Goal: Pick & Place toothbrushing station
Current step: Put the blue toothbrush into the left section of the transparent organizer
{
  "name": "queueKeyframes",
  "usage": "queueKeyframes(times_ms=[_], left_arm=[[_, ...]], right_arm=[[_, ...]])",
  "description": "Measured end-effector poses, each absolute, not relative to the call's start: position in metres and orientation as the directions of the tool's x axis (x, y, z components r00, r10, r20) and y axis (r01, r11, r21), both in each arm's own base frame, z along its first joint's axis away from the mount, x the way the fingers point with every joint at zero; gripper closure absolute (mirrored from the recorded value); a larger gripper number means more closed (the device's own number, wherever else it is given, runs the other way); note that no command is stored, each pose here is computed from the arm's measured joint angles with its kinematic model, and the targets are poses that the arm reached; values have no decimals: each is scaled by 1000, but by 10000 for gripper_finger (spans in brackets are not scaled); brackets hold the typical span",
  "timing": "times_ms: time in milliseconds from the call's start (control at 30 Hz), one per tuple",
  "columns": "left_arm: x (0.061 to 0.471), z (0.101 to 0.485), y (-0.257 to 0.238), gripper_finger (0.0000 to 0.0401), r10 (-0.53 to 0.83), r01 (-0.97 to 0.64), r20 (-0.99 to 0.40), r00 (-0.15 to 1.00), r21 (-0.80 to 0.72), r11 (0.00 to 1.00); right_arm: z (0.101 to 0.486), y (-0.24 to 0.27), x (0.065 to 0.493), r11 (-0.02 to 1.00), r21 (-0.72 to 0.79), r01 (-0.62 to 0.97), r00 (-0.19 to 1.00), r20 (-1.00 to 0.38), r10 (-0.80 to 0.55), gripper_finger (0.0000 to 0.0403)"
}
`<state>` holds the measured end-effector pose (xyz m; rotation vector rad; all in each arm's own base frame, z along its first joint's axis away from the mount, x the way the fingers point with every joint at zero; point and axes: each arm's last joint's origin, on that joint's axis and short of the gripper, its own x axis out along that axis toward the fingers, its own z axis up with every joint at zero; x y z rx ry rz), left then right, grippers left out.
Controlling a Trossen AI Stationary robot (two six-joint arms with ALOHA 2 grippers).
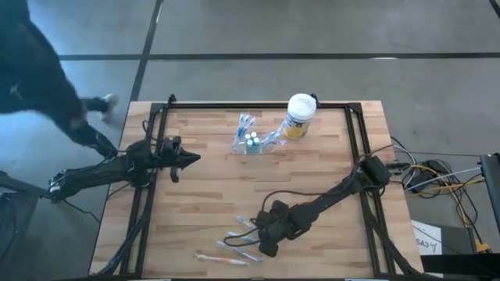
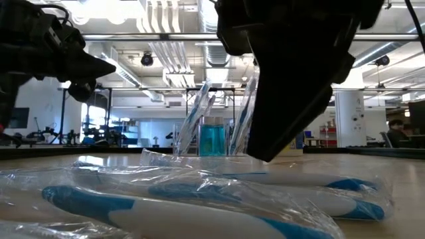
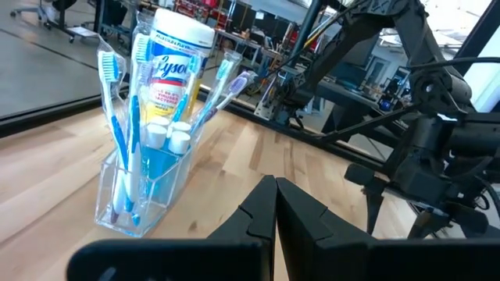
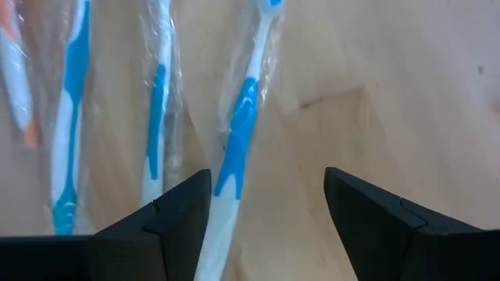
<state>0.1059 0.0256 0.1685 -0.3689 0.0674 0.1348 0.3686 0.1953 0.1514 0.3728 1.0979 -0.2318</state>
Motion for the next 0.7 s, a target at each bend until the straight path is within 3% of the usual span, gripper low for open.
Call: queueKeyframes(times_ms=[400,700], left_arm=[[106,168,26,389,119,-143,-90,989,-355,924],[106,169,26,389,118,-143,-89,989,-355,924]], right_arm=[[139,196,371,917,187,352,420,-907,25,161],[130,194,368,947,107,304,364,-931,-12,184]])
